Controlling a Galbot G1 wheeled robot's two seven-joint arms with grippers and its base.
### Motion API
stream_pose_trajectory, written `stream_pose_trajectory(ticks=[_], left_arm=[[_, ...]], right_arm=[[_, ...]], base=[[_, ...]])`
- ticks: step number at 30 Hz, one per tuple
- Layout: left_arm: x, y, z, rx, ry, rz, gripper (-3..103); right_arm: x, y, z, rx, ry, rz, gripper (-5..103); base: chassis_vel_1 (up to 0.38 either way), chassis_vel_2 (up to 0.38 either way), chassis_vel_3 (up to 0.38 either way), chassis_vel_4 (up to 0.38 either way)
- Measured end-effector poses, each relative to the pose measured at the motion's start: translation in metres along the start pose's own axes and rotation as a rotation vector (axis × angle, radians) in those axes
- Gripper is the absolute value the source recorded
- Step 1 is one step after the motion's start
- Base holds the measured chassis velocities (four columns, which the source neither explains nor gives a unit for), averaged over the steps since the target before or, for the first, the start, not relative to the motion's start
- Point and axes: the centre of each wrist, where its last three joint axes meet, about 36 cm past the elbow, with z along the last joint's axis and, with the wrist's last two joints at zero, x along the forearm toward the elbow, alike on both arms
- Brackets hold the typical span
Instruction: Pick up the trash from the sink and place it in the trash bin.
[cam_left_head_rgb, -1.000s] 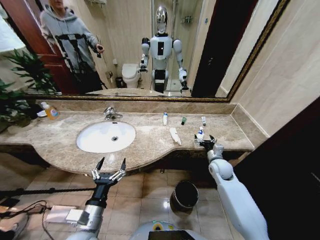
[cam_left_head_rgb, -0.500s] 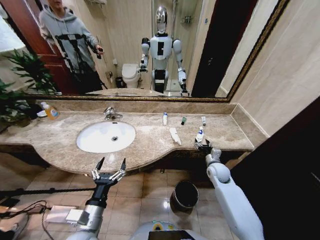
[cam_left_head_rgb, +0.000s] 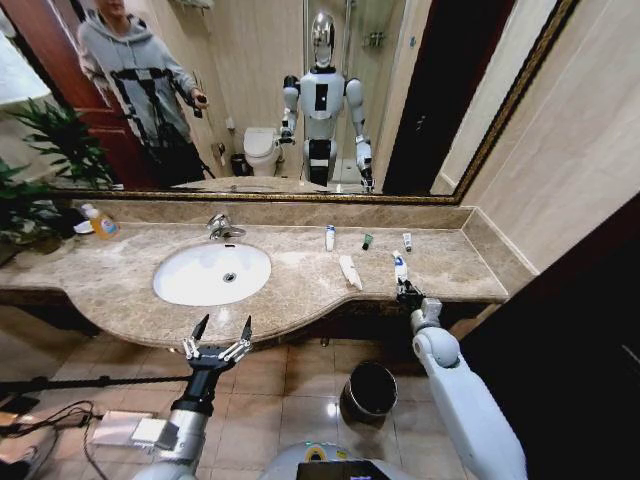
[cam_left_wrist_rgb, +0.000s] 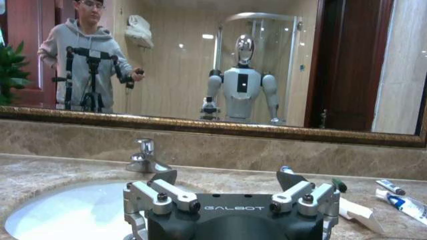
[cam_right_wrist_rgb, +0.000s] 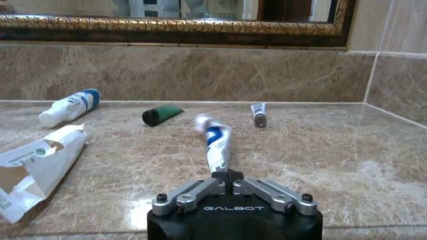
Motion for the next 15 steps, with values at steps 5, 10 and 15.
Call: stream_pose_trajectory(ticks=[5, 10, 15], left_arm=[[0.0, 0.0, 0.0, 0.0, 0.0, 0.0, 100], [0.0, 0.0, 0.0, 0.0, 0.0, 0.0, 100], [0.0, 0.0, 0.0, 0.0, 0.0, 0.0, 100]], right_arm=[[0.003, -0.003, -0.006, -0.005, -0.014, 0.005, 0], [0.01, -0.005, -0.009, -0.018, -0.023, 0.005, 0], [0.033, -0.009, -0.013, -0.023, -0.037, -0.003, 0]], base=[[0.0, 0.0, 0.0, 0.0], [0.0, 0.0, 0.0, 0.0], [0.0, 0.0, 0.0, 0.0]])
